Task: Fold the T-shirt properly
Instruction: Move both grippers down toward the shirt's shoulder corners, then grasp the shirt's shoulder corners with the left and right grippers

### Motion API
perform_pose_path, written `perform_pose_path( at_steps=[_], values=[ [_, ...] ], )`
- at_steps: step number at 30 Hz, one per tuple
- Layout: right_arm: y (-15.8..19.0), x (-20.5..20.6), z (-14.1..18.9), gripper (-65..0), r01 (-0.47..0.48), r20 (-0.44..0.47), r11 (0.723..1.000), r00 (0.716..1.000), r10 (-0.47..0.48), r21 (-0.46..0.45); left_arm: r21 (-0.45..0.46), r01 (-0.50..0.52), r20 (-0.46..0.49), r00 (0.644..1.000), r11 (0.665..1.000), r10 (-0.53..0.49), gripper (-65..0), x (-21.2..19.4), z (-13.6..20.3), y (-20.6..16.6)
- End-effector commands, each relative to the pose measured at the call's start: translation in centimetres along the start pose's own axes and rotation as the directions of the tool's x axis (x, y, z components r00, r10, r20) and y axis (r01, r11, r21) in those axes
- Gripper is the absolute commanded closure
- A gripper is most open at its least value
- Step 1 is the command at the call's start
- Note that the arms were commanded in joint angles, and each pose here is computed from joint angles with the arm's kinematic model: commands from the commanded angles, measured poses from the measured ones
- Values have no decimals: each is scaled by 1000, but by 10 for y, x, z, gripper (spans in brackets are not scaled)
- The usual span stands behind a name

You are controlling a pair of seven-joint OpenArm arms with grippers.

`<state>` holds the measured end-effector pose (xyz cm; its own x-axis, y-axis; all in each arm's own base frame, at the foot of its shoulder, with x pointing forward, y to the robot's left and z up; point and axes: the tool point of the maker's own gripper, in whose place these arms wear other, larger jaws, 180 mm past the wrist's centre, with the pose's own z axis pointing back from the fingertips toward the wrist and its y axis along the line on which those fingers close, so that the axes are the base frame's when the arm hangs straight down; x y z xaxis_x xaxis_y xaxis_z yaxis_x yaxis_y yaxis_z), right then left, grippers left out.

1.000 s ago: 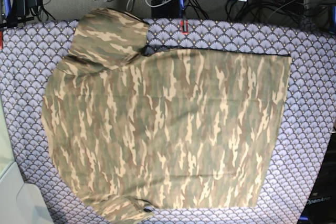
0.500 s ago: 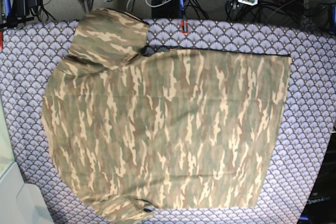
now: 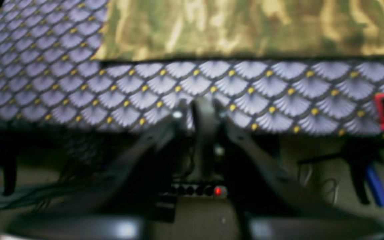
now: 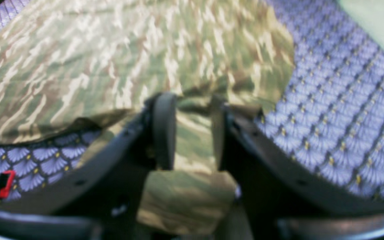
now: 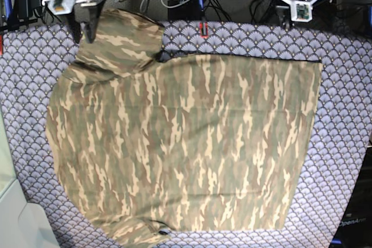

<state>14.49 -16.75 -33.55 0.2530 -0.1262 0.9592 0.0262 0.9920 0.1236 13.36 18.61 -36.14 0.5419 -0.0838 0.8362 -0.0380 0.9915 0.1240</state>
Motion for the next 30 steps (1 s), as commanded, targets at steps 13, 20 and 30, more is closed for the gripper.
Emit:
perform_pose_path(
  at_steps=[13, 20, 30],
  values=[
    [-21, -3, -38, -252, 204, -168, 978, 966, -196, 31, 118, 6, 154, 988, 993, -24, -246, 50, -34, 42],
    [-17, -8, -55, -254, 286, -217, 958, 936, -279, 2, 153, -189, 46, 982, 970, 184, -246, 71, -78, 93],
    [-26, -4, -59, -256, 279, -299, 959, 921, -251, 55, 105, -248, -14, 968, 963, 251, -246, 73, -75, 110]
  ],
)
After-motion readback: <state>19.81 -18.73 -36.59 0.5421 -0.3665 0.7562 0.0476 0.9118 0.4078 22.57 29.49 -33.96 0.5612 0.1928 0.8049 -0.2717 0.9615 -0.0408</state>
